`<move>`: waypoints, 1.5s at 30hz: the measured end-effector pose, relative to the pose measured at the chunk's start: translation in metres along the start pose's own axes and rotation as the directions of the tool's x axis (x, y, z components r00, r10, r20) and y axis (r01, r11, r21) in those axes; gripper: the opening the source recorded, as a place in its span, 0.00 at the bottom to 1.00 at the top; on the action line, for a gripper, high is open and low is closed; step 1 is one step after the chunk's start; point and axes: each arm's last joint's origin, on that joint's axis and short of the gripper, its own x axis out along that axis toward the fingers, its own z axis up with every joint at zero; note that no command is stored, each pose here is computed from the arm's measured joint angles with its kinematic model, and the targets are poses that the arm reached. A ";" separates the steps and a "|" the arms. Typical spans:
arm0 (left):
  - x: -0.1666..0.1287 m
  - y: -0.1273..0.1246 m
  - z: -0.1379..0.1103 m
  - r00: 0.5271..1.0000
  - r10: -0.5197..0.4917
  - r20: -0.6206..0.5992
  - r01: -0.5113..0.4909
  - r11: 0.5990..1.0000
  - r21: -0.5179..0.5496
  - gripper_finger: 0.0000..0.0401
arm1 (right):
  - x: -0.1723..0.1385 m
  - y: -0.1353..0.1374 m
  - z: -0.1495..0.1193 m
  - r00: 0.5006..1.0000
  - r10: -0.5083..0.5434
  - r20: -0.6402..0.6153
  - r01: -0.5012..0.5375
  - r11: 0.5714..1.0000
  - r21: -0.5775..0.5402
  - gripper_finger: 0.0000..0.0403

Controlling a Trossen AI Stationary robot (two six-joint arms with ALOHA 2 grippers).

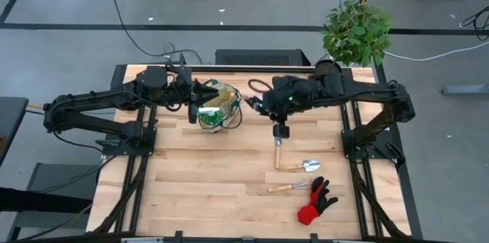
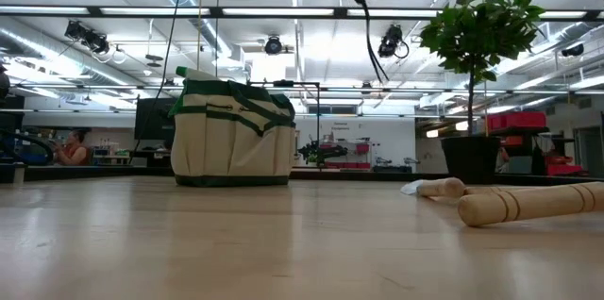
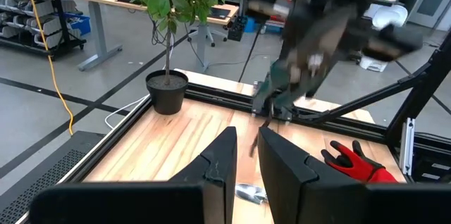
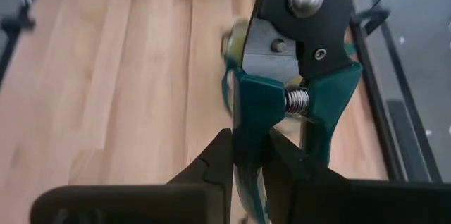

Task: Pick & Place Garden tools in Gardening bag
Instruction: Put the green shear scissors into the gardening bag

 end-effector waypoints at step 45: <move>0.000 -0.001 0.004 0.999 -0.006 0.044 0.006 1.000 0.006 0.16 | -0.131 -0.025 -0.009 0.888 -0.068 0.455 0.039 0.997 0.073 0.13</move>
